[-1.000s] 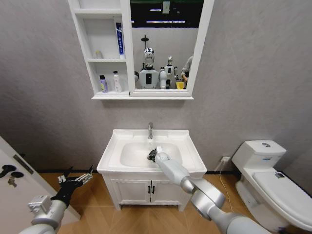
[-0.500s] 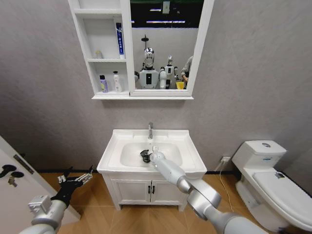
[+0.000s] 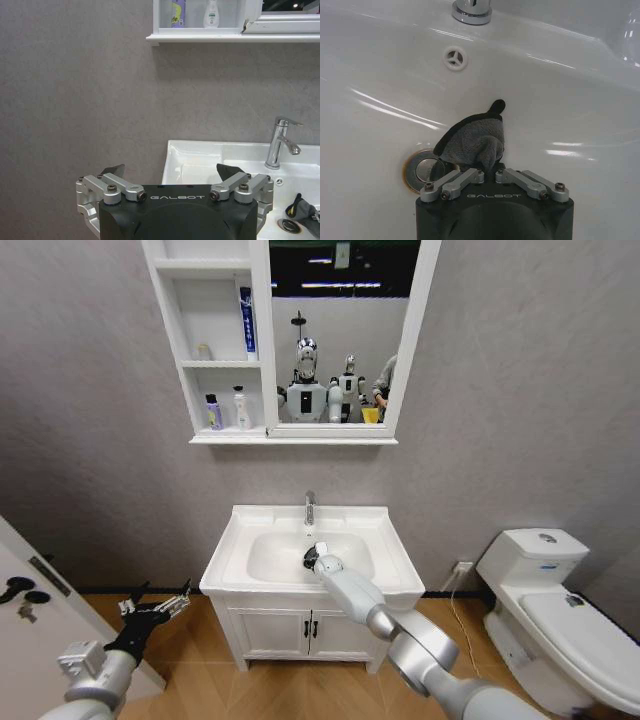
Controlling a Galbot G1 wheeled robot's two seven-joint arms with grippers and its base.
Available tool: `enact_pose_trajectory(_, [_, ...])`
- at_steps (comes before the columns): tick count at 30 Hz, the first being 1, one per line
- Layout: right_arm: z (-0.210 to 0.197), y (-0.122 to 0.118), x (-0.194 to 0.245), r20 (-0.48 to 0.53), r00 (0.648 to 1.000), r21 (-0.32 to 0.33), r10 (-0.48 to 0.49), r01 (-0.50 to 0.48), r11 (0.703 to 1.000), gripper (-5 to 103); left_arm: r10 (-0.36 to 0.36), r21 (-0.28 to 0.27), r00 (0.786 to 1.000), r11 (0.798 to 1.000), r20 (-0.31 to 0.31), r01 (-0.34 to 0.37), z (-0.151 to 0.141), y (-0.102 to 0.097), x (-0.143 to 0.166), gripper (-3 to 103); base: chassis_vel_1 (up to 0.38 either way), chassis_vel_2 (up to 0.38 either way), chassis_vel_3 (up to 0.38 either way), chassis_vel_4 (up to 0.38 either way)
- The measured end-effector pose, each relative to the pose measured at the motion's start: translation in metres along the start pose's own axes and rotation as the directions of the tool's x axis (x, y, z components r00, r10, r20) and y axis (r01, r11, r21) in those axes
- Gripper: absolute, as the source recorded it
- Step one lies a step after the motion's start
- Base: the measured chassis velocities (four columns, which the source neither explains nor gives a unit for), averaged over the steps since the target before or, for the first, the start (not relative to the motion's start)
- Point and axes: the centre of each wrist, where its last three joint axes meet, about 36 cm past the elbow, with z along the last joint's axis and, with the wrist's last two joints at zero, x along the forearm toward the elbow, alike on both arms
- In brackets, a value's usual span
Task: Move facial cleanser and shampoo from washbasin to cabinet, then wipe washbasin with towel.
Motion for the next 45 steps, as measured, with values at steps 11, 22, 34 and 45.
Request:
enact_pose_trajectory(11, [-0.003, 0.013, -0.003, -0.040, 0.996, -0.089, -0.085, 0.081, 0.993, 5, 0.000, 0.000, 1.000, 1.000, 0.000, 0.000, 0.000, 0.000, 0.000, 100, 0.000, 0.000, 0.000, 0.000])
enact_pose_trajectory(22, [-0.015, 0.015, 0.000, -0.083, 0.982, -0.167, -0.170, 0.154, 0.974, 5, 0.000, 0.000, 1.000, 1.000, 0.000, 0.000, 0.000, 0.000, 0.000, 100, 0.000, 0.000, 0.000, 0.000])
enact_pose_trajectory(34, [-0.015, 0.047, 0.013, -0.022, 0.938, -0.176, -0.346, 0.337, 0.925, 5, 0.000, 0.000, 1.000, 1.000, 0.000, 0.000, 0.000, 0.000, 0.000, 100, 0.000, 0.000, 0.000, 0.000])
enact_pose_trajectory(45, [-0.038, 0.059, 0.026, 0.104, 0.848, -0.197, -0.520, 0.530, 0.825, 5, 0.000, 0.000, 1.000, 1.000, 0.000, 0.000, 0.000, 0.000, 0.000, 100, 0.000, 0.000, 0.000, 0.000])
